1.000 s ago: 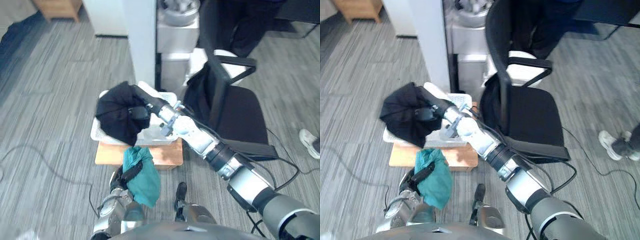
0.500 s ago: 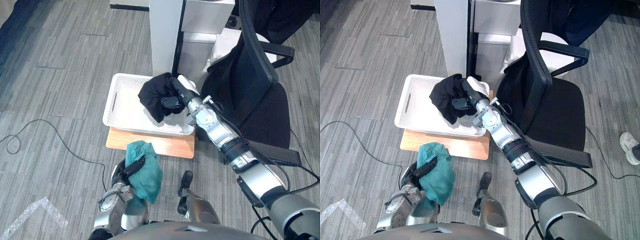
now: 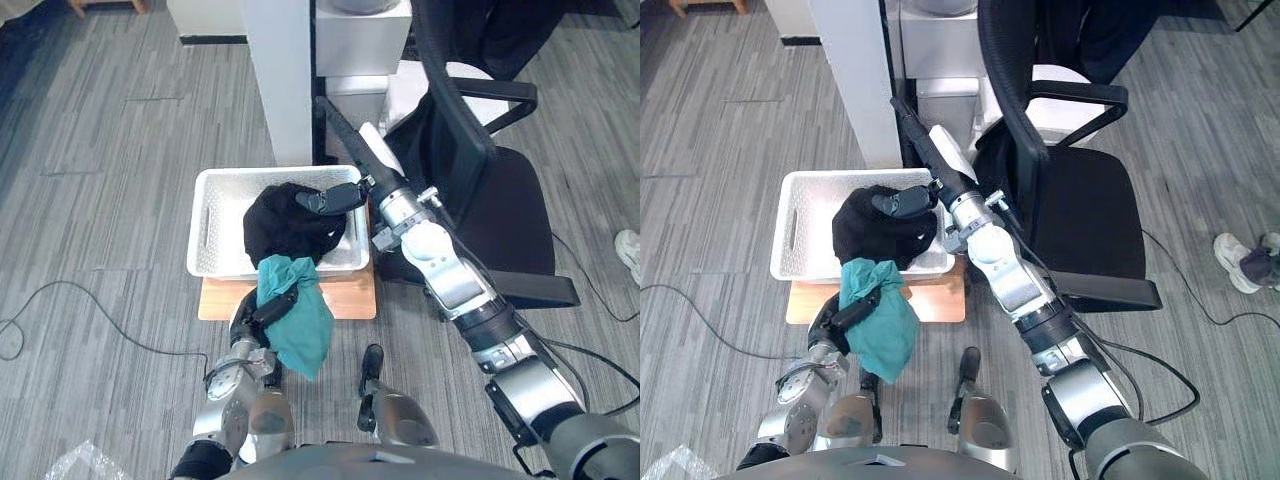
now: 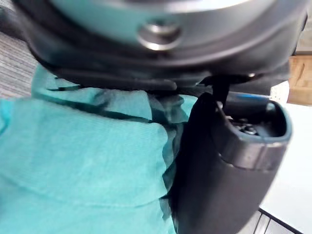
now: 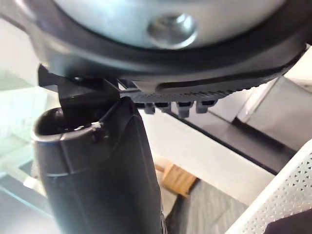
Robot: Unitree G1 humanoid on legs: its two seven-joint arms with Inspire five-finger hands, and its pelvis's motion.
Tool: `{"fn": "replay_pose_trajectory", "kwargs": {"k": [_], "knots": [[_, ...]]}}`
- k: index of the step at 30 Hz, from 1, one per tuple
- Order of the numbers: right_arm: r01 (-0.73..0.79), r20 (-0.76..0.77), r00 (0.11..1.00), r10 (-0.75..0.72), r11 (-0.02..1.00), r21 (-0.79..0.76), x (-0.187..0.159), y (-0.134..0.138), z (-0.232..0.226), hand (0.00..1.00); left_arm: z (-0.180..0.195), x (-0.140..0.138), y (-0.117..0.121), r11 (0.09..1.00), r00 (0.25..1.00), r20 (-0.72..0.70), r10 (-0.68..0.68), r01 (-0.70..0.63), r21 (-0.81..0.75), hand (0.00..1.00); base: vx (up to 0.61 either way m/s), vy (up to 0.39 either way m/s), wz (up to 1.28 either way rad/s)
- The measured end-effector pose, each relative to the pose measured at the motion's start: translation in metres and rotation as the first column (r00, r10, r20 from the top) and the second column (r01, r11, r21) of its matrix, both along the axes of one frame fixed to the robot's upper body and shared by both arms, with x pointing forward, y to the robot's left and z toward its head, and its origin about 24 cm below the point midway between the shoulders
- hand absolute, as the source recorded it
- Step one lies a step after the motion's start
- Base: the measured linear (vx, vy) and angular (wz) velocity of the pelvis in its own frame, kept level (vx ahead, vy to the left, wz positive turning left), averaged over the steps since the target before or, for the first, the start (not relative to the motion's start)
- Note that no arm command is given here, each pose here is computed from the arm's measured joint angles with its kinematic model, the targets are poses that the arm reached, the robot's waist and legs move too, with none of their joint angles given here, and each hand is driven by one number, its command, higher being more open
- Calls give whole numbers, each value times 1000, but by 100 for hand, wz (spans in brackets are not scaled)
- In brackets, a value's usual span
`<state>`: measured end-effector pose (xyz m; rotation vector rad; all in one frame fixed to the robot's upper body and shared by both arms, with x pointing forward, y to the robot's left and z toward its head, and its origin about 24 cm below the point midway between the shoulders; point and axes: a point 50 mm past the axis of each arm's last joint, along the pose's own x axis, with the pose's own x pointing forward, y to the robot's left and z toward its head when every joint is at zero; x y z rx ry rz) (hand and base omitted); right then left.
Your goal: Tidy up the quilt and then pick up the clothes from the bed and put them into the laundry hamper
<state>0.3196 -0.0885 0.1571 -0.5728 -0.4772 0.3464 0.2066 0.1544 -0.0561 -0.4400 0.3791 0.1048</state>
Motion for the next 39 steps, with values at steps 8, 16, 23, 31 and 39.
{"fn": "replay_pose_trajectory", "kwargs": {"k": [8,16,23,31,39], "knots": [[85,-159,984,-76,995,52,-22,-27,-47,100,28,7,-4,999,992,123,18,-14,-37,0,18,2,-7],[213,-358,915,-186,976,39,-53,-55,-105,100,61,18,0,993,960,263,102,-83,-80,0,-11,3,-2],[287,-469,852,-235,957,42,-66,-63,-134,100,65,17,7,990,953,270,139,-124,-72,0,-13,2,-2],[376,-504,812,-295,925,64,-78,-80,-144,100,101,17,47,929,878,422,226,-325,179,0,0,0,0],[482,-560,742,-368,873,66,-103,-100,-162,100,118,14,70,826,839,490,236,-438,353,0,-1,9,-3]]}}
